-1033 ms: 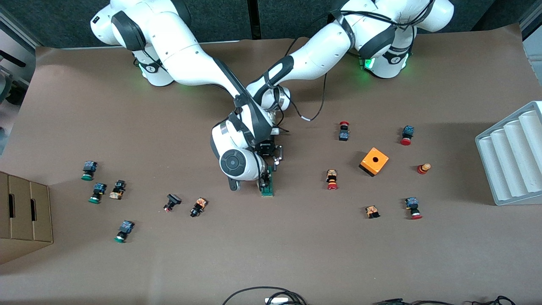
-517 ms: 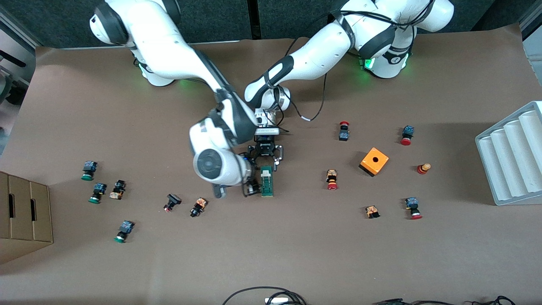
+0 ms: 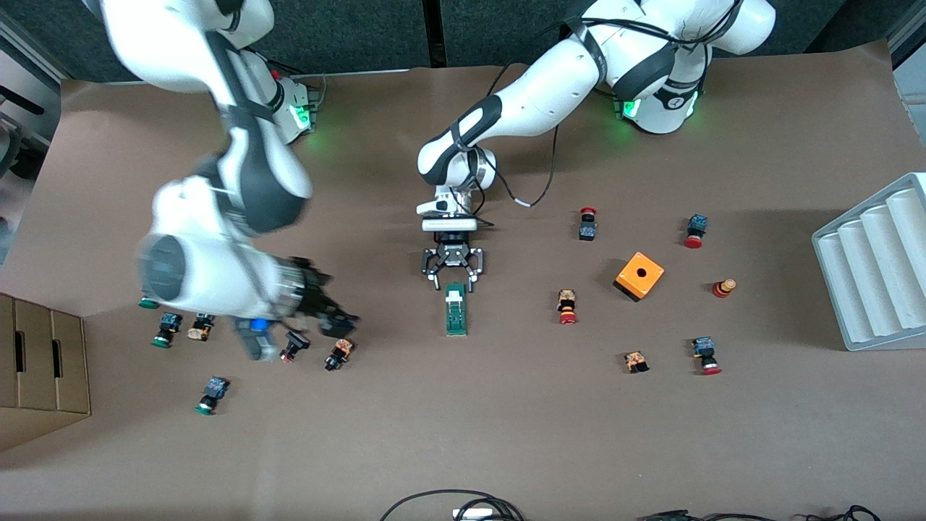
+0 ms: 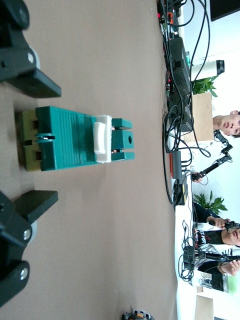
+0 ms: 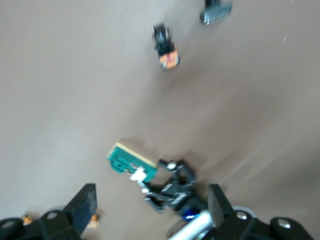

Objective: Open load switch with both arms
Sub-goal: 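Open the right gripper and withdraw it from the switch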

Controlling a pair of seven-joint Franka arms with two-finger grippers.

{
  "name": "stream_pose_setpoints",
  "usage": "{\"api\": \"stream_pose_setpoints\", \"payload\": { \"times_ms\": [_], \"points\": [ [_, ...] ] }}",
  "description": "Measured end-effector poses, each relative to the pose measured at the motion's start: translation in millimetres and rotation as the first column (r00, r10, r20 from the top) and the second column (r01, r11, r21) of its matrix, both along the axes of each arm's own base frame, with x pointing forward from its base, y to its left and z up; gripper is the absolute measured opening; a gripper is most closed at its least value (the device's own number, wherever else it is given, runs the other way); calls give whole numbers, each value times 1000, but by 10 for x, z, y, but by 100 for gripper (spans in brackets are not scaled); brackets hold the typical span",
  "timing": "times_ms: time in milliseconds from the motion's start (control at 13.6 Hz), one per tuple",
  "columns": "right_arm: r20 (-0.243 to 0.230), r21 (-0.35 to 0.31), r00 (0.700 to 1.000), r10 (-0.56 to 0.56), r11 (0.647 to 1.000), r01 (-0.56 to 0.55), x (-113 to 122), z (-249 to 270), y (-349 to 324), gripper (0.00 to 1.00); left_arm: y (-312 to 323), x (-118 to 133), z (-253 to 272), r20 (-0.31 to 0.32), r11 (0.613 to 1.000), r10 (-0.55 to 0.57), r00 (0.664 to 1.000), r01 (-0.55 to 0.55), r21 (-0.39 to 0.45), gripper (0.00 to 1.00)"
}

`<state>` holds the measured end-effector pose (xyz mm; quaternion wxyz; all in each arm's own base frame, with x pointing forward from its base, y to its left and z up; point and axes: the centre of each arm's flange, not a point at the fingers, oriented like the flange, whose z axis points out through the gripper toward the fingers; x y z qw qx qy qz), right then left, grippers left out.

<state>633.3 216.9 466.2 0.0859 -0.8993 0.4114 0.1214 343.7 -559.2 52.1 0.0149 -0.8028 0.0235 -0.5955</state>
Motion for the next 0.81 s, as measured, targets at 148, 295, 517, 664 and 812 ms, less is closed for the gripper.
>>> {"api": "stream_pose_setpoints", "payload": {
  "times_ms": [148,295,517,664,812],
  "points": [
    [32,-40,981,193,981,-192,-211,286,-492,100,-8,30,25,-8,999,7,1000,-7,40,97],
    [49,-55,937,345,938,-342,-401,545,-887,100,-54,47,100,-39,996,30,999,-27,90,100],
    [92,-80,840,535,845,-529,-542,852,-1622,100,-153,65,322,-125,985,47,991,-26,170,100],
    [126,-97,758,640,768,-632,-624,1018,-2239,100,-205,117,546,-180,976,55,982,-15,218,100],
    [160,-117,689,707,707,-698,-724,1147,-2759,100,-234,196,805,-238,964,58,970,7,264,100]
  ]
}}
